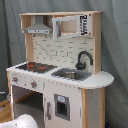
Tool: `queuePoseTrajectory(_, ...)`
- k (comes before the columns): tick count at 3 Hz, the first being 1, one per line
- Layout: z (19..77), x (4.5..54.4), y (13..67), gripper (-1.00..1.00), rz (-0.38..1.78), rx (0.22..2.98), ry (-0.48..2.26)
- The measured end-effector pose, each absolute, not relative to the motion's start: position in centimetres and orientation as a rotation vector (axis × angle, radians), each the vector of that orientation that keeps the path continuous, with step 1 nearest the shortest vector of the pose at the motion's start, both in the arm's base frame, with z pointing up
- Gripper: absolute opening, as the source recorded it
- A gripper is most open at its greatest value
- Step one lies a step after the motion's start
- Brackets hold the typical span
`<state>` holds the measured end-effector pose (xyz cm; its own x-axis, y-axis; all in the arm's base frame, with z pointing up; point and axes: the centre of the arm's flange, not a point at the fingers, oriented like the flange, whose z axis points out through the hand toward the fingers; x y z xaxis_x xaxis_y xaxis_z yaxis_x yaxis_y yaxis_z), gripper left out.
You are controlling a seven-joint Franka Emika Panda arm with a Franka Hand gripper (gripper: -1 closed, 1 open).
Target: Play with the kitchen
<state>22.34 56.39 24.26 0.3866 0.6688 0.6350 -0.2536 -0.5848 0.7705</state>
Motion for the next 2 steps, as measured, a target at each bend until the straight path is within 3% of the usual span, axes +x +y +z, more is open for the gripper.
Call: queuePoseTrajectory(2,31.2,21.1,60.2,1.0,1.393,1.686,0.455)
